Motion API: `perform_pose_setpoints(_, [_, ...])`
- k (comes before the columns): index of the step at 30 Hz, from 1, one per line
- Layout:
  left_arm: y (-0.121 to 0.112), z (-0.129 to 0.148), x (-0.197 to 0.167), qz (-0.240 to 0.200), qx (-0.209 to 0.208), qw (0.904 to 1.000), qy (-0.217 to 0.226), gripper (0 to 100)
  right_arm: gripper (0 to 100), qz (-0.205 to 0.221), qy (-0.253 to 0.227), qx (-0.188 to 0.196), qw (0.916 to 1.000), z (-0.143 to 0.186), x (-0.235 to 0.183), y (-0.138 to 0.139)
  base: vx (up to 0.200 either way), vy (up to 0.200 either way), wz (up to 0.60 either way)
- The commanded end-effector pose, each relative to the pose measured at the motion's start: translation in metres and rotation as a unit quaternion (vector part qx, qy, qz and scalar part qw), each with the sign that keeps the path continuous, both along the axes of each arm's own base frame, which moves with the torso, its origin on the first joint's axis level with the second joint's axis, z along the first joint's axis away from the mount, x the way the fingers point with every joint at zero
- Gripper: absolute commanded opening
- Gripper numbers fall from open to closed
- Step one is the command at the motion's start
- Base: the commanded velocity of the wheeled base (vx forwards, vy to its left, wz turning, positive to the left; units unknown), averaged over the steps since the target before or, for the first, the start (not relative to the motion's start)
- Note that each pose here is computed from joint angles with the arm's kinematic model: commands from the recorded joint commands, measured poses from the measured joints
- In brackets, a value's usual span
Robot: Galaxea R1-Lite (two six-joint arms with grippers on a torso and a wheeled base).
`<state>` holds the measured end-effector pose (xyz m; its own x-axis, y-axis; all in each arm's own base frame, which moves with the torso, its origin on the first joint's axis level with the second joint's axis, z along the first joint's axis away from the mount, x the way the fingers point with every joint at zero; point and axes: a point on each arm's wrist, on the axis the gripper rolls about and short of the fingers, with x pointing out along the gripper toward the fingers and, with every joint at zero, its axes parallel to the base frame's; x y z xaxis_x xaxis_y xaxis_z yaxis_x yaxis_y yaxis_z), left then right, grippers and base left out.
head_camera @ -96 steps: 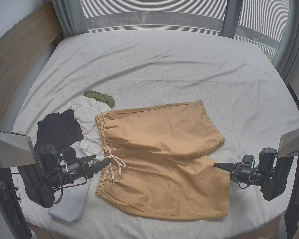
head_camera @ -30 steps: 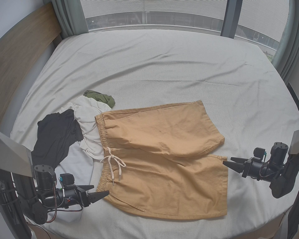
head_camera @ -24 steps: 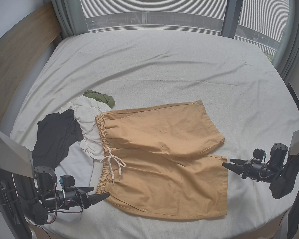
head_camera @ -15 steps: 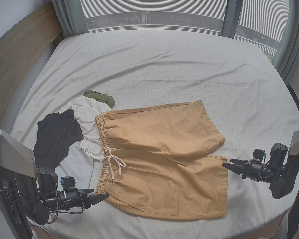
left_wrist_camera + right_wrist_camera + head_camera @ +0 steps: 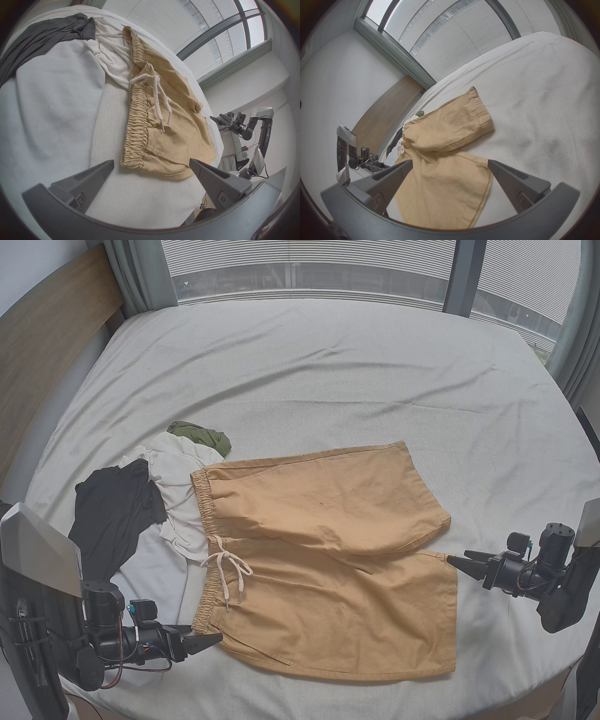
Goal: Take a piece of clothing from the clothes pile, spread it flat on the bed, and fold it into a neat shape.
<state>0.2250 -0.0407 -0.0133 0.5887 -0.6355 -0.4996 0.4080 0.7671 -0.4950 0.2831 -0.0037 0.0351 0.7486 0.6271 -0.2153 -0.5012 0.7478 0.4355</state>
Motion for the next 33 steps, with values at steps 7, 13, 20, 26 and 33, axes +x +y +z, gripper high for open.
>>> perform_pose_setpoints(7, [-0.003,-0.002,0.005,-0.003,-0.003,1.0000,-0.003,100,100,-0.001,0.009,0.001,1.0000,-0.006,0.002,-0.001,0.000,0.000,0.00])
perform_pose_setpoints(13, [-0.003,-0.002,0.010,0.005,-0.011,0.9999,-0.003,100,100,0.000,0.008,0.001,1.0000,-0.005,0.002,-0.001,0.000,0.000,0.00])
perform_pose_setpoints(20, [-0.004,-0.006,0.014,0.006,-0.012,0.9999,-0.001,0,100,-0.001,0.011,0.000,0.9999,-0.008,0.002,-0.001,0.000,0.000,0.00])
perform_pose_setpoints(26, [-0.003,-0.005,0.015,0.008,-0.013,0.9999,-0.002,0,100,-0.003,0.015,0.000,0.9999,-0.008,0.000,-0.002,0.000,0.000,0.00])
perform_pose_setpoints(33, [-0.004,-0.005,0.014,0.005,-0.013,0.9999,-0.005,0,100,0.002,0.065,0.002,0.9979,-0.019,-0.023,0.001,0.000,0.000,0.00])
